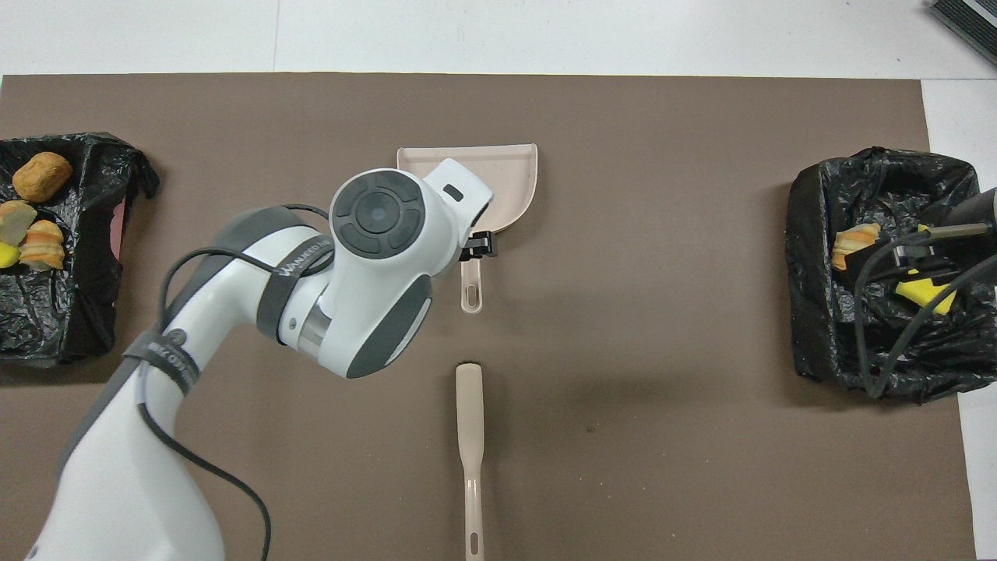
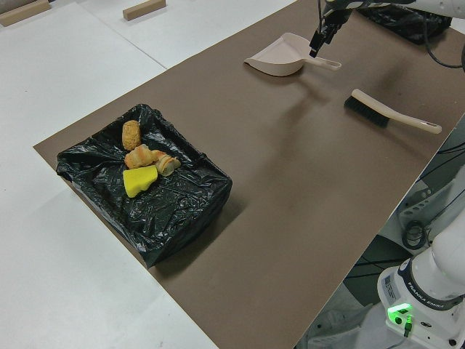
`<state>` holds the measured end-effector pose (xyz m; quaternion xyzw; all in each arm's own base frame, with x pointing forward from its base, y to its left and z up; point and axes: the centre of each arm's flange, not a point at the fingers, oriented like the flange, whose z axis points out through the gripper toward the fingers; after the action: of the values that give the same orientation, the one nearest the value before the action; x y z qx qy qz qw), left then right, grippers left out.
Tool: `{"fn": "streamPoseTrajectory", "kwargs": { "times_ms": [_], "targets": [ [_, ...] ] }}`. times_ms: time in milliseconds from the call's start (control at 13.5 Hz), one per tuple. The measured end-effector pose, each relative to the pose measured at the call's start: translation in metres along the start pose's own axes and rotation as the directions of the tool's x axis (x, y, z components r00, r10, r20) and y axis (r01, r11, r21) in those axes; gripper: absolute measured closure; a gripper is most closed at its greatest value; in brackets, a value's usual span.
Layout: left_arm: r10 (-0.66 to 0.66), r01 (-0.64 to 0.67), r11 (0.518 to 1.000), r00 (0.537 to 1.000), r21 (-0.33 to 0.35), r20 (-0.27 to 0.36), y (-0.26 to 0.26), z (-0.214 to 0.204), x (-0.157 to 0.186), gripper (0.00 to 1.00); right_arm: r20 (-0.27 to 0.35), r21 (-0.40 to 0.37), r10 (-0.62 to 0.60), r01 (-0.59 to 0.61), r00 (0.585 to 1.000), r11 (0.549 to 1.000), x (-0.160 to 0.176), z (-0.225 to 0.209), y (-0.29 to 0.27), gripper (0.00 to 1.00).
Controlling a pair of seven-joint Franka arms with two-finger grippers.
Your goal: Sweep and dump trash in bin
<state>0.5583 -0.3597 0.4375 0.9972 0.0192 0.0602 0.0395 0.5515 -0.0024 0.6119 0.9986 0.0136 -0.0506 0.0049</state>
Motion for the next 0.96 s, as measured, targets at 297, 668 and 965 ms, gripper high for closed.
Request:
{"fn": "streamPoseTrajectory", "kwargs": {
  "times_ms": [297, 668, 965],
  "targets": [
    [-0.070, 0.070, 0.997, 0.998, 0.043, 0.000, -0.097, -0.083, 0.029, 0.00, 0.000, 0.000, 0.000, 0.000, 1.000, 1.000, 0.000, 0.000, 0.000, 0.00],
    [-0.011, 0.002, 0.995, 0.996, 0.100, 0.094, -0.228, -0.128, 0.043, 0.00, 0.000, 0.000, 0.000, 0.000, 1.000, 1.000, 0.000, 0.000, 0.000, 0.00],
    [0.031, -0.040, 0.994, 0.995, 0.100, 0.090, -0.298, -0.157, 0.047, 0.00, 0.000, 0.000, 0.000, 0.000, 1.000, 1.000, 0.000, 0.000, 0.000, 0.00]
  ]
}}
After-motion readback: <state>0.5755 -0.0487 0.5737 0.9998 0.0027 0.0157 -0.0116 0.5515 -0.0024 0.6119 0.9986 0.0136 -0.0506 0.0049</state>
